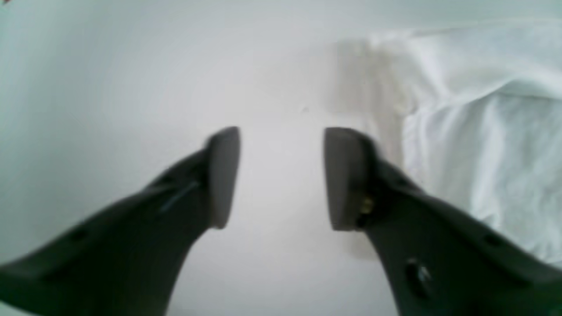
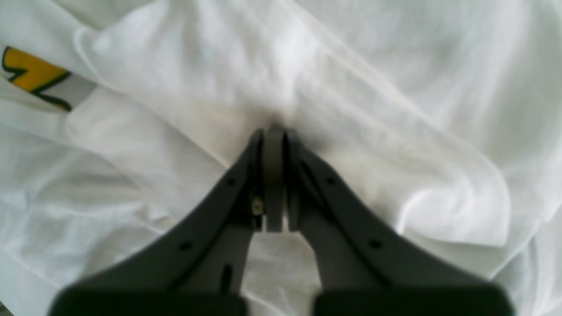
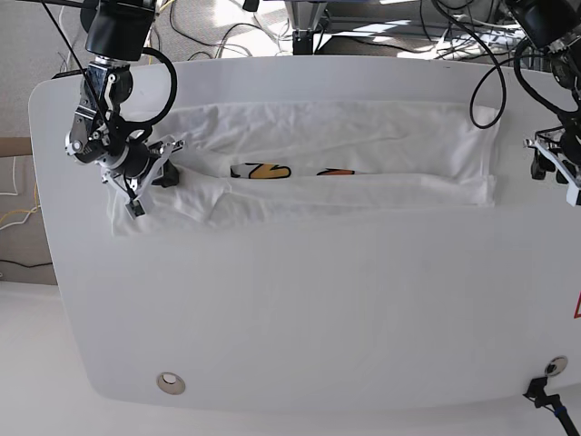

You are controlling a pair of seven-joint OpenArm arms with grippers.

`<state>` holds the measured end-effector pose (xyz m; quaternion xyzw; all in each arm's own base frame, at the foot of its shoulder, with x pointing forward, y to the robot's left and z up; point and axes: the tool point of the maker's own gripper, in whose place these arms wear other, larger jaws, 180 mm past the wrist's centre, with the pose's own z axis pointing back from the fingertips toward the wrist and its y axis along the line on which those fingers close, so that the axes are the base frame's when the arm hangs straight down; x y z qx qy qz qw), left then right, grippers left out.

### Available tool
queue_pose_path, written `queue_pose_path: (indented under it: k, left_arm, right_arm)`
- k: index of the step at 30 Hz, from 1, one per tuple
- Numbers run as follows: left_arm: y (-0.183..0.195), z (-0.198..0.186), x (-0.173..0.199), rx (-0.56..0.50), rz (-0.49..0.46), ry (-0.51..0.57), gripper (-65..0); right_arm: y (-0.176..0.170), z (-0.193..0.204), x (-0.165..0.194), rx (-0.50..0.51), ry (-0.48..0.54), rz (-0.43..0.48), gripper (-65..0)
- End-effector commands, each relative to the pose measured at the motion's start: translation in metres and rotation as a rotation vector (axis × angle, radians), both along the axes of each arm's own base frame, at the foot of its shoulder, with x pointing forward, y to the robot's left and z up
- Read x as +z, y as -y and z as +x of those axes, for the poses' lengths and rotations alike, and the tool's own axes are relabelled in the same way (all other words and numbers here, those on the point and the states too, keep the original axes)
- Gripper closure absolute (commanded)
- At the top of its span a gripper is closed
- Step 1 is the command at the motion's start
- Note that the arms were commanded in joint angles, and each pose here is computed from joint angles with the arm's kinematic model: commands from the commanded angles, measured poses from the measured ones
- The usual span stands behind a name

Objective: Fold the T-shirt properly
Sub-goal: 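Grasp the folded edge with both grippers and smooth it flat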

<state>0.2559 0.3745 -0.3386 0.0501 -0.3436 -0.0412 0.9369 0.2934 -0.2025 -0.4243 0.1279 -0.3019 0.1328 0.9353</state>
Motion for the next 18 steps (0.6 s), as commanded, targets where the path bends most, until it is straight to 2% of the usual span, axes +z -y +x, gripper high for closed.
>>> queue_pose_path:
  k: [1, 3, 7, 9, 18]
  left_arm:
    - [-0.005, 0.002, 0.007, 0.007, -0.010, 0.020, -41.9]
    - [-0.007, -0.006, -0.007, 0.038, -0.080, -0.010, -48.7]
    - [0.004, -0.018, -0.038, 0.081, -0.271, -0.052, -49.9]
    - [0.012, -0.022, -0.051, 0.083, -0.333, -0.079, -49.9]
    - [0.056, -0.017, -0.065, -0.003, -0.478, -0.090, -49.9]
  right_arm:
    - [0.009, -0.005, -0.004, 0.001, -0.036, -0.047, 0.0]
    - [0.008, -0.005, -0.004, 0.001, -0.036, -0.046, 0.0]
    - [0.008, -0.005, -0.004, 0.001, -0.036, -0.044, 0.0]
    - [0.002, -0.005, -0.005, 0.001, -0.036, -0.031, 0.0]
    - [0.000, -0.011, -0.009, 0.001, -0.049, -0.026, 0.0]
